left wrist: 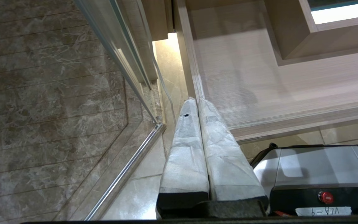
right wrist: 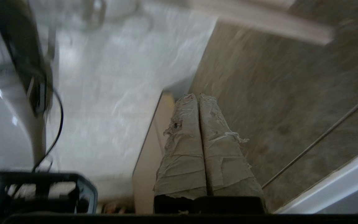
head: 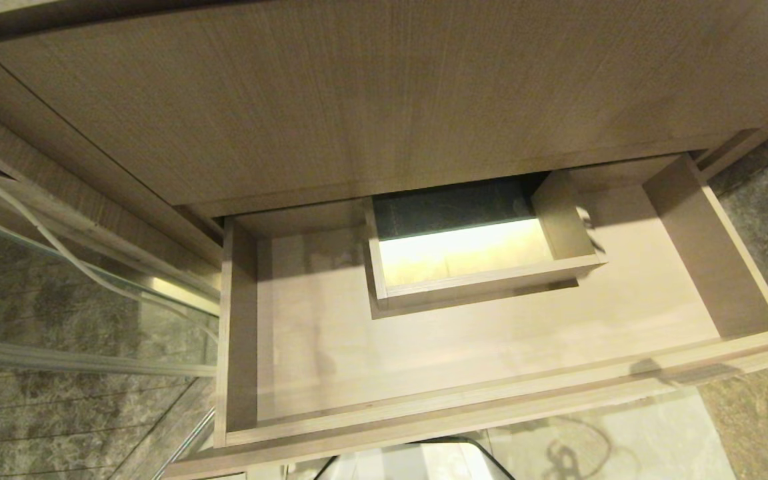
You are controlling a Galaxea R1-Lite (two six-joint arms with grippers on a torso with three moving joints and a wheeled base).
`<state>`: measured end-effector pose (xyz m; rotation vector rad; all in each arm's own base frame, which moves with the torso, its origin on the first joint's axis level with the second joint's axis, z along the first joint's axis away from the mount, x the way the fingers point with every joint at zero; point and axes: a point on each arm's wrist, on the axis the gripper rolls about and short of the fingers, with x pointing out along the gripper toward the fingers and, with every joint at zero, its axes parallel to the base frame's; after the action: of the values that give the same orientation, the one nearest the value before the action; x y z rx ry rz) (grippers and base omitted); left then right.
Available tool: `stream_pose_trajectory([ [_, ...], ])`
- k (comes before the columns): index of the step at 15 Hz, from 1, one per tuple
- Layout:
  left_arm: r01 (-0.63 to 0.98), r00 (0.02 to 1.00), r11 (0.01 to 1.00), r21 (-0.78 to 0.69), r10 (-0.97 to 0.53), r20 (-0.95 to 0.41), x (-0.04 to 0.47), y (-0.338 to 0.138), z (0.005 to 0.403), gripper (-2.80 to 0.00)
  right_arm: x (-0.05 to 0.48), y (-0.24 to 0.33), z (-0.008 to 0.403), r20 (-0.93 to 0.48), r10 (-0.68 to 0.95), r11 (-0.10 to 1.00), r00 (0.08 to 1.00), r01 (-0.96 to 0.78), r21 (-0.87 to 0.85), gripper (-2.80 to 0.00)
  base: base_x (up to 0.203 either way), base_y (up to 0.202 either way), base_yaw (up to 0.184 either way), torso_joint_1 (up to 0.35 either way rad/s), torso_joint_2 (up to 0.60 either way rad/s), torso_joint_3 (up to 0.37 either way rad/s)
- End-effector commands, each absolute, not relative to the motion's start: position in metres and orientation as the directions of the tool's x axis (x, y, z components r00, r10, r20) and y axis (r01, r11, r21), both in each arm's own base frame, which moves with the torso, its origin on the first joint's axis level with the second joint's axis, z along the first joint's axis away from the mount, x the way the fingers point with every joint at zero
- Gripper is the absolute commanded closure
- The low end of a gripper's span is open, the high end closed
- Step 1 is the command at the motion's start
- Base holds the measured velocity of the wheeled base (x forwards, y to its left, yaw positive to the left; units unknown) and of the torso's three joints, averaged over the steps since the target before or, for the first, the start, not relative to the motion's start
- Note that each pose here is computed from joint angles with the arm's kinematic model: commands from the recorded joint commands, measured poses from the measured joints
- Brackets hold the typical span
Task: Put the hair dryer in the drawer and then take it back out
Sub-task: Close the drawer
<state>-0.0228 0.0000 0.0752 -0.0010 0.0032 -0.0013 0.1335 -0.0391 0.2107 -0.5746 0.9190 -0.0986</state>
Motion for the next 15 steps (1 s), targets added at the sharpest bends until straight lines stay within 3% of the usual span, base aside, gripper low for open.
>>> stream_pose_trajectory([
  [1,0.002,1.0,1.0,-0.002,-0.002,-0.003,-0.023,0.0,0.075,0.0,0.155,-0.051,0.184,-0.826,-0.31,0.868,0.47,-0.214,-0.448,0.0,0.0,0.0,0.0,0.0,0.0,0.0],
  [4,0.002,1.0,1.0,-0.002,-0.002,-0.005,-0.023,0.0,0.075,0.0,0.178,-0.065,0.156,-0.892,-0.292,0.893,0.345,-0.236,-0.384,0.0,0.0,0.0,0.0,0.0,0.0,0.0],
  [7,0.002,1.0,1.0,-0.002,-0.002,-0.005,-0.023,0.0,0.075,0.0,0.205,-0.08,0.129,-0.921,-0.276,0.909,0.276,-0.236,-0.343,0.0,0.0,0.0,0.0,0.0,0.0,0.0],
  [11,0.002,1.0,1.0,-0.002,-0.002,-0.003,-0.023,0.0,0.075,0.0,0.244,-0.098,0.11,-0.913,-0.283,0.91,0.293,-0.22,-0.353,0.0,0.0,0.0,0.0,0.0,0.0,0.0],
  [15,0.002,1.0,1.0,-0.002,-0.002,-0.003,-0.023,0.0,0.075,0.0,0.272,-0.108,0.112,-0.852,-0.324,0.892,0.411,-0.167,-0.42,0.0,0.0,0.0,0.0,0.0,0.0,0.0],
])
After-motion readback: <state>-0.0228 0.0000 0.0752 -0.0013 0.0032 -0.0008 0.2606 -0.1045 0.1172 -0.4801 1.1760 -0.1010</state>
